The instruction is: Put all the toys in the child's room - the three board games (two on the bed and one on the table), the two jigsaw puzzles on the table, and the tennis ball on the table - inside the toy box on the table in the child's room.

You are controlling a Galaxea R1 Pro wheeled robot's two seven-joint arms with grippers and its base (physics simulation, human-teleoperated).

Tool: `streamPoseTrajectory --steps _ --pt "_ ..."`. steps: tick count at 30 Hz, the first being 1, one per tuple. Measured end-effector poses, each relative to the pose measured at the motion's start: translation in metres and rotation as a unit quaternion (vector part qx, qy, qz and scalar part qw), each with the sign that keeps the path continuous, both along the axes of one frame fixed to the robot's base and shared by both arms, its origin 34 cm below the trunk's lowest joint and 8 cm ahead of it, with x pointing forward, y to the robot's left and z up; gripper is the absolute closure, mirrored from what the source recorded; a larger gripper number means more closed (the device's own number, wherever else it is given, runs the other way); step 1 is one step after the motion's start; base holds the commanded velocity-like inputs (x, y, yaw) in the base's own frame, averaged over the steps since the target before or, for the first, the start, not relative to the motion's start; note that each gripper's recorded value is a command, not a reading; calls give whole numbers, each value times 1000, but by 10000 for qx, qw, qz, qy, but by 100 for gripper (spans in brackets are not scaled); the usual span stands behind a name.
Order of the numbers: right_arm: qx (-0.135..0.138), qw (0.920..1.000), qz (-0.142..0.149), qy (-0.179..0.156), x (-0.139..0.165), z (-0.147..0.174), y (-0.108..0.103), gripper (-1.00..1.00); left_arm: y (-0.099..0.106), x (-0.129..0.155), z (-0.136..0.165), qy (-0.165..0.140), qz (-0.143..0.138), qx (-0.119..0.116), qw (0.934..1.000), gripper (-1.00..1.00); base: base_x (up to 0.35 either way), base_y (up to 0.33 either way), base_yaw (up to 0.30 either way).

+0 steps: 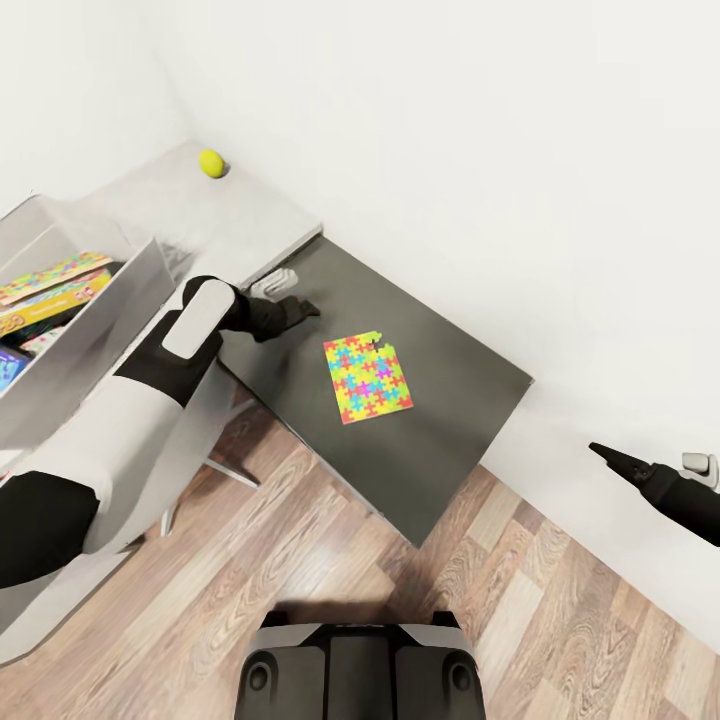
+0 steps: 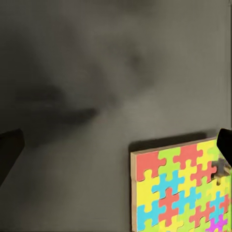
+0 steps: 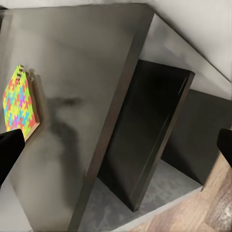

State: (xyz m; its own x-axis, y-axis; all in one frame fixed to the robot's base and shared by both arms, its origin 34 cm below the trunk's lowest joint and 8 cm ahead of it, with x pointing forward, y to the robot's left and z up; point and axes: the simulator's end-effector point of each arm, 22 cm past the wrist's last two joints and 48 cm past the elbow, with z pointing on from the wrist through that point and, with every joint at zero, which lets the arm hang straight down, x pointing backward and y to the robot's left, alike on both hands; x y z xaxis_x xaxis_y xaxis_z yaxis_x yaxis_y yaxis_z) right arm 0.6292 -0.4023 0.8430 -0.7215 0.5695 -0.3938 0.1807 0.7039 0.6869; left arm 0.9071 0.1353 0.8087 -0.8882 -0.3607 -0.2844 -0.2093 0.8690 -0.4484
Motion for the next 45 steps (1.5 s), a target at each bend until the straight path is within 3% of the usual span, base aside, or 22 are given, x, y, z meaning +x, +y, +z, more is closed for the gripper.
streamPoseTrajectory --steps 15,20,31,35,40,45 --pt "1 10000 6 -3 0 0 0 -100 -7 -2 1 6 -70 -37 10000 -100 249 0 -27" --pt "232 9997 118 13 -2 2 15 -100 -8 -3 2 3 -82 -41 10000 -100 76 0 -168" --pt "230 9994 227 86 -4 -5 24 -100 -7 -2 0 14 -81 -16 10000 -100 24 1 -77" --pt "177 9996 211 103 -4 -6 21 -100 -7 -2 0 16 -81 -10 10000 -100 6 49 -20" --pt "44 10000 34 24 -1 0 3 -100 -6 -2 0 19 -81 -5 10000 -100 3 149 -11" --pt "26 10000 27 -30 1 2 2 -100 -5 -3 -1 24 -82 4 10000 -100 2 171 -5"
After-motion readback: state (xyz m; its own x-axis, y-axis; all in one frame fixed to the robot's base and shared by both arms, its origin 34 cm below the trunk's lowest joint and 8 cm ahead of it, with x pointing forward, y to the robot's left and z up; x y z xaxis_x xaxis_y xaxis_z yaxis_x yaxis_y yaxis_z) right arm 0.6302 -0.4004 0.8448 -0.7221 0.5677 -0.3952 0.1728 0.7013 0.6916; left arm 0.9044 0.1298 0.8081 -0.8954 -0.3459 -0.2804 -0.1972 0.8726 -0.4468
